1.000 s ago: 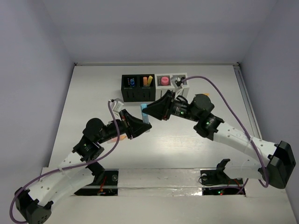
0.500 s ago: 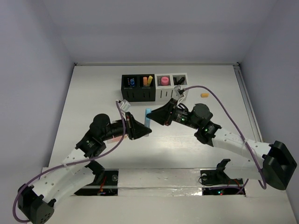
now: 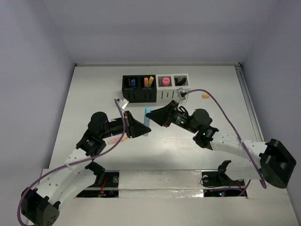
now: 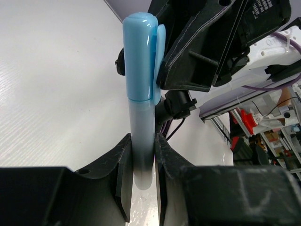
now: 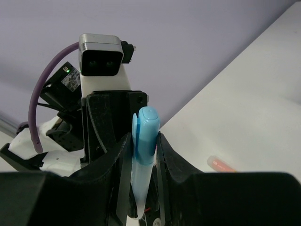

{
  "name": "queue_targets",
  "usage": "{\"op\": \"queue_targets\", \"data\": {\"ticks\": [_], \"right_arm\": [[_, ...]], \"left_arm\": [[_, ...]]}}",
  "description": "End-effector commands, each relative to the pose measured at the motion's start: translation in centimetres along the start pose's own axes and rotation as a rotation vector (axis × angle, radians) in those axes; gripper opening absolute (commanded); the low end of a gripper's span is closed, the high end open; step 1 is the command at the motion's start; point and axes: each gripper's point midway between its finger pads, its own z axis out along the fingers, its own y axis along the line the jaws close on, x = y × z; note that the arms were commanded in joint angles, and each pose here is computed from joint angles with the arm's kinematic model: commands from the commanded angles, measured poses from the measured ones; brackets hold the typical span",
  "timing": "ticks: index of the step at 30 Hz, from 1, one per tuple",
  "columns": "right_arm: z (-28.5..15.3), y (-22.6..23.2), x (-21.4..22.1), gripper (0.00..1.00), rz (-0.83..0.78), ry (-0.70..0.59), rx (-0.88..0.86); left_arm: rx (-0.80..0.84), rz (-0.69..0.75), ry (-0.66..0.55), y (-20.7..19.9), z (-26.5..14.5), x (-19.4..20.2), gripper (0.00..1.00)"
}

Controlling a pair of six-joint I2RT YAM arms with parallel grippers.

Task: Sort the stationery into containers
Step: Close the pen cap on the pen.

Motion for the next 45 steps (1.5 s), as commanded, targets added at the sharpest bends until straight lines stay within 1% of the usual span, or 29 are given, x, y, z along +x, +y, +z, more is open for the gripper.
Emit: {"op": "queue_targets", "data": {"ticks": [1, 4, 7, 11, 13, 15, 16, 17, 18, 25, 27, 31, 33, 34, 36, 37, 38, 39, 40, 41, 42, 43, 44, 45], "right_arm": [[-10.4, -3.2, 20.8, 0.00, 0.264, 0.799, 0.133], [-10.0, -2.8, 20.5, 0.00, 0.245, 0.796, 0.132], [-10.4, -3.0, 20.4, 0.00, 0.231, 0.798, 0.151], [-10.9, -3.2, 20.5, 0.00, 0.236, 0.797, 0.169], [-10.7, -3.1, 20.2, 0.00, 0.232, 0.781, 0.165], [-9.9, -2.8, 19.4, 0.01, 0.219, 0.748, 0.160], [-9.4, -2.8, 18.9, 0.06, 0.205, 0.726, 0.164], [-9.1, -2.6, 18.5, 0.08, 0.197, 0.712, 0.158], [-8.8, -2.5, 18.1, 0.08, 0.181, 0.702, 0.151], [-6.8, -1.3, 15.1, 0.04, 0.101, 0.617, 0.131], [-6.2, -1.0, 14.0, 0.00, 0.084, 0.564, 0.131], [-4.7, -0.9, 11.8, 0.00, 0.064, 0.472, 0.137], [-3.6, -1.3, 10.2, 0.00, 0.060, 0.413, 0.141], [-3.2, -1.8, 9.8, 0.00, 0.064, 0.398, 0.153], [-2.2, -2.1, 8.1, 0.00, 0.063, 0.333, 0.151], [-1.8, -3.3, 7.2, 0.00, 0.071, 0.306, 0.175], [-1.5, -3.5, 6.7, 0.00, 0.077, 0.291, 0.170], [-1.0, -3.3, 5.7, 0.00, 0.080, 0.258, 0.147], [-0.6, -3.5, 4.7, 0.00, 0.079, 0.240, 0.138], [-0.3, -3.2, 5.2, 0.00, 0.085, 0.268, 0.109], [0.0, -2.8, 5.0, 0.00, 0.064, 0.272, 0.083], [0.3, -2.3, 4.8, 0.02, 0.047, 0.277, 0.058], [0.2, -1.8, 5.1, 0.08, 0.037, 0.302, 0.026], [0.1, -1.8, 5.0, 0.23, 0.002, 0.303, 0.017]], "left_arm": [[0.339, 0.441, -0.703, -14.3, -5.6, -16.1, 0.00], [0.324, 0.424, -0.704, -13.6, -5.2, -16.4, 0.00], [0.333, 0.429, -0.722, -14.0, -5.7, -16.7, 0.00], [0.318, 0.472, -0.770, -15.1, -7.2, -17.4, 0.00], [0.313, 0.481, -0.754, -15.1, -7.2, -17.1, 0.00], [0.323, 0.472, -0.728, -14.9, -7.1, -16.3, 0.00], [0.317, 0.459, -0.713, -14.3, -6.9, -15.8, 0.00], [0.315, 0.451, -0.705, -14.0, -6.8, -15.5, 0.00], [0.310, 0.438, -0.698, -13.6, -6.7, -15.3, 0.00], [0.293, 0.420, -0.671, -12.4, -6.4, -14.1, 0.00], [0.295, 0.413, -0.658, -12.1, -6.2, -13.8, 0.00], [0.289, 0.374, -0.617, -10.7, -5.4, -12.9, 0.00], [0.279, 0.367, -0.606, -10.3, -5.2, -12.7, 0.01], [0.264, 0.357, -0.597, -9.8, -5.0, -12.5, 0.10], [0.244, 0.372, -0.599, -9.6, -5.2, -12.4, 0.18], [0.222, 0.366, -0.593, -9.2, -5.1, -12.3, 0.21], [0.218, 0.376, -0.596, -9.4, -5.3, -12.3, 0.21], [0.205, 0.391, -0.597, -9.3, -5.4, -12.3, 0.10], [0.187, 0.384, -0.585, -8.9, -5.3, -12.1, 0.04], [0.185, 0.392, -0.589, -9.2, -5.5, -12.2, 0.01], [0.173, 0.390, -0.593, -9.1, -5.6, -12.2, 0.00], [0.161, 0.387, -0.592, -8.8, -5.6, -12.2, 0.00], [0.162, 0.391, -0.599, -9.1, -5.8, -12.2, 0.00], [0.157, 0.391, -0.606, -9.1, -5.9, -12.3, 0.00]]}}
